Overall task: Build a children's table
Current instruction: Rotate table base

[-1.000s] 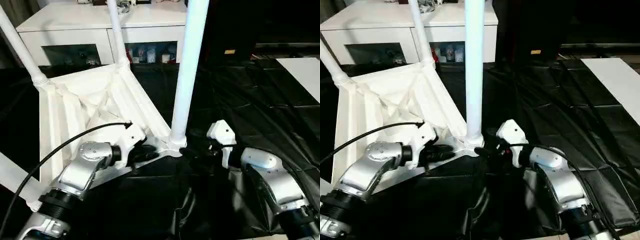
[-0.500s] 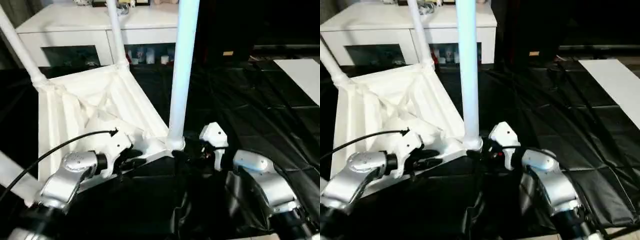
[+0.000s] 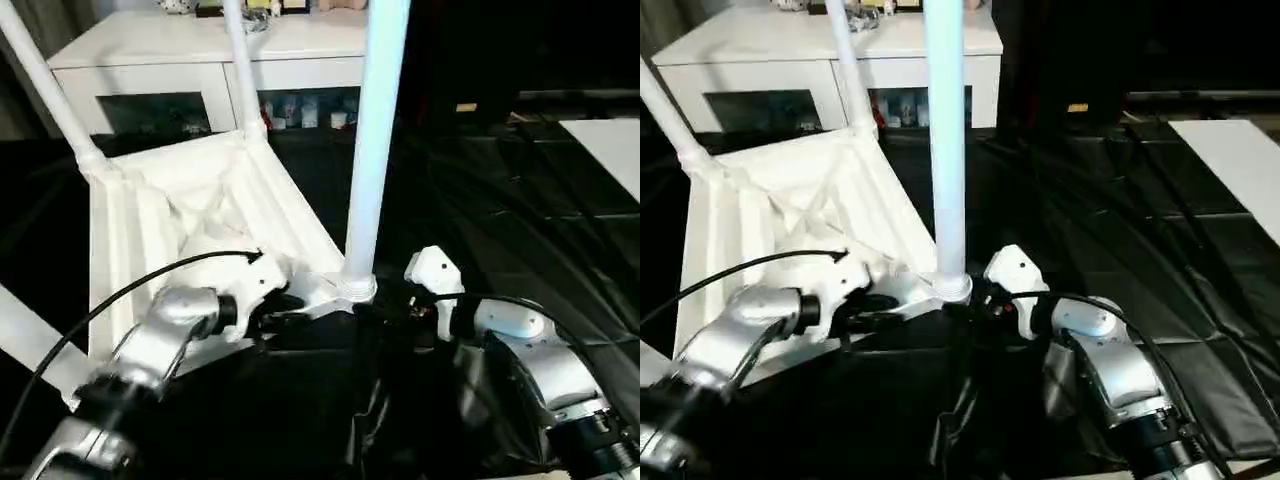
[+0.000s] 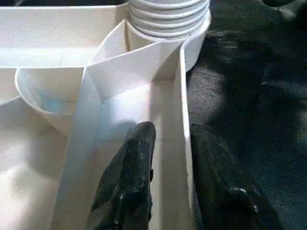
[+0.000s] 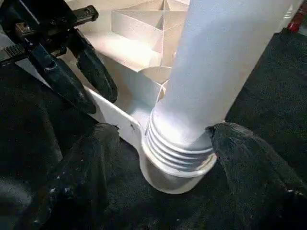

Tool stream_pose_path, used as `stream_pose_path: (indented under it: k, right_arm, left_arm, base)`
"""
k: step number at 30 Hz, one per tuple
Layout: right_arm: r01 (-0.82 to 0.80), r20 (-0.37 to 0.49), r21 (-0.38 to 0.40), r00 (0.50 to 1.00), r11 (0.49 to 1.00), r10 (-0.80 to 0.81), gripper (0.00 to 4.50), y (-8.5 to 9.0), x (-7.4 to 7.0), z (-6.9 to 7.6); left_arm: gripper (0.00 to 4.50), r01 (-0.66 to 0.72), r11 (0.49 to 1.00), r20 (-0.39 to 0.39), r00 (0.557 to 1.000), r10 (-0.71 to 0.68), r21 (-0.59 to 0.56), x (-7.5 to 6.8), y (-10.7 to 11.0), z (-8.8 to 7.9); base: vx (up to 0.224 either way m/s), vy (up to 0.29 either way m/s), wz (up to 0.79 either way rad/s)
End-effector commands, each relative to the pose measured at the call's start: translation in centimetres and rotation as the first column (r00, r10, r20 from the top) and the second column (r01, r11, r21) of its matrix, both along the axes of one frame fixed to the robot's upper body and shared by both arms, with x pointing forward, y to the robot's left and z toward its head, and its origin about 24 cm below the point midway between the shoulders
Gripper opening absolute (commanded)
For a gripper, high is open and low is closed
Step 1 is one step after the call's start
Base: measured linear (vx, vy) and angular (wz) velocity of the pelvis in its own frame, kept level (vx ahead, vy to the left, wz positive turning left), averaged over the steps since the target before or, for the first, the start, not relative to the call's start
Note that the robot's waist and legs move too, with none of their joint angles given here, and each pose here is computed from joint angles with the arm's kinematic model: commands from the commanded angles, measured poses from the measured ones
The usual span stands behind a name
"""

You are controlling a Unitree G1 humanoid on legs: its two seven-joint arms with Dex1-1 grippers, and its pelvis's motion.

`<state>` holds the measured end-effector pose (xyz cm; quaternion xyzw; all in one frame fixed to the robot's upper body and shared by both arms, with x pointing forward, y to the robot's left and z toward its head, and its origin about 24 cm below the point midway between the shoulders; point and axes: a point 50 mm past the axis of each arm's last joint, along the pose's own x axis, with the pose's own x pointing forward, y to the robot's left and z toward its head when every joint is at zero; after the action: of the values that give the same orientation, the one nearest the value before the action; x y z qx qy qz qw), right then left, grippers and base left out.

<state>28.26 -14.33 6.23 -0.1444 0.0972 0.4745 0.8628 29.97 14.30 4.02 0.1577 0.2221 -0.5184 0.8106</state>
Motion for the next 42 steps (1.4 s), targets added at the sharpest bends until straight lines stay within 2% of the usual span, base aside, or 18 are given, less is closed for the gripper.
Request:
stream_pose_path:
  k: [1, 7, 8, 9, 17, 18, 20, 23, 25, 28, 34, 37, 42]
  right_arm:
    - [0.012, 0.016, 0.009, 1.000, 1.000, -0.012, 3.50, -0.4, 0.2, 0.6]
    - [0.024, 0.021, -0.003, 0.999, 1.000, -0.024, 3.50, -1.1, 0.4, 0.9]
    - [0.027, 0.024, -0.006, 0.999, 1.000, -0.027, 3.50, -1.2, 0.5, 0.9]
    - [0.030, 0.024, -0.006, 0.999, 1.000, -0.030, 3.50, -1.2, 0.5, 0.9]
    - [0.066, 0.021, -0.017, 0.998, 0.998, -0.066, 3.50, -1.9, 0.9, 0.9]
    - [0.066, 0.019, -0.019, 0.998, 0.998, -0.066, 3.50, -1.9, 0.9, 0.9]
    - [0.048, 0.011, -0.030, 0.999, 0.998, -0.048, 3.50, -1.9, 0.9, 0.7]
    - [0.039, 0.008, -0.031, 0.999, 0.999, -0.039, 3.50, -1.9, 1.0, 0.6]
    - [0.023, 0.005, -0.034, 1.000, 0.999, -0.022, 3.50, -1.6, 1.3, 0.6]
    - [0.003, 0.000, -0.041, 1.000, 0.999, -0.003, 3.50, -1.4, 1.4, 0.4]
    - [-0.073, -0.020, -0.054, 0.997, 0.996, 0.072, 3.50, -0.6, 1.0, 0.0]
    - [-0.084, -0.019, -0.031, 0.996, 0.996, 0.083, 3.50, -0.3, 1.1, 0.2]
    - [-0.085, -0.026, -0.035, 0.996, 0.996, 0.084, 3.50, -0.1, 1.2, -0.2]
  left_arm:
    - [1.40, -0.026, 0.999, -0.047, 0.999, 0.027, 0.024, 0.0, -0.1, -1.2]
    - [1.40, -0.016, 1.000, -0.058, 0.998, 0.016, 0.000, 0.7, -1.0, -1.1]
    - [1.22, -0.014, 1.000, -0.061, 0.998, 0.014, -0.002, 0.7, -1.0, -1.1]
    - [1.22, -0.014, 1.000, -0.065, 0.998, 0.014, 0.000, 0.7, -1.0, -1.2]
    - [0.62, 0.026, 0.999, -0.124, 0.992, -0.023, 0.024, -0.5, -1.0, -2.4]
    - [0.40, 0.043, 0.999, -0.140, 0.989, -0.039, 0.026, -0.8, -1.1, -2.5]
    - [0.30, 0.084, 0.996, -0.167, 0.983, -0.078, 0.032, -1.3, -1.1, -2.6]
    - [0.05, 0.099, 0.995, -0.162, 0.982, -0.093, 0.027, -1.5, -1.2, -2.4]
    - [0.05, 0.153, 0.988, -0.148, 0.978, -0.148, 0.029, -2.1, -1.0, -1.9]
    - [0.05, 0.157, 0.987, -0.117, 0.981, -0.152, 0.036, -2.4, -0.6, -1.7]
    - [0.05, 0.178, 0.984, -0.114, 0.978, -0.175, 0.013, -3.2, -0.4, -1.0]
    - [0.05, 0.176, 0.984, -0.109, 0.979, -0.174, 0.005, -3.3, -0.4, -0.9]
    - [0.05, 0.181, 0.983, -0.111, 0.978, -0.178, 0.012, -3.4, -0.4, -1.0]
  base:
    - [0.000, 0.000, 0.00]
    - [0.000, 0.000, 0.00]
    - [0.000, 0.000, 0.00]
    - [0.000, 0.000, 0.00]
    - [0.000, 0.000, 0.00]
    - [0.000, 0.000, 0.00]
    - [0.000, 0.000, 0.00]
    - [0.000, 0.000, 0.00]
    - [0.000, 0.000, 0.00]
    - [0.000, 0.000, 0.00]
    - [0.000, 0.000, 0.00]
    - [0.000, 0.000, 0.00]
    - [0.000, 0.000, 0.00]
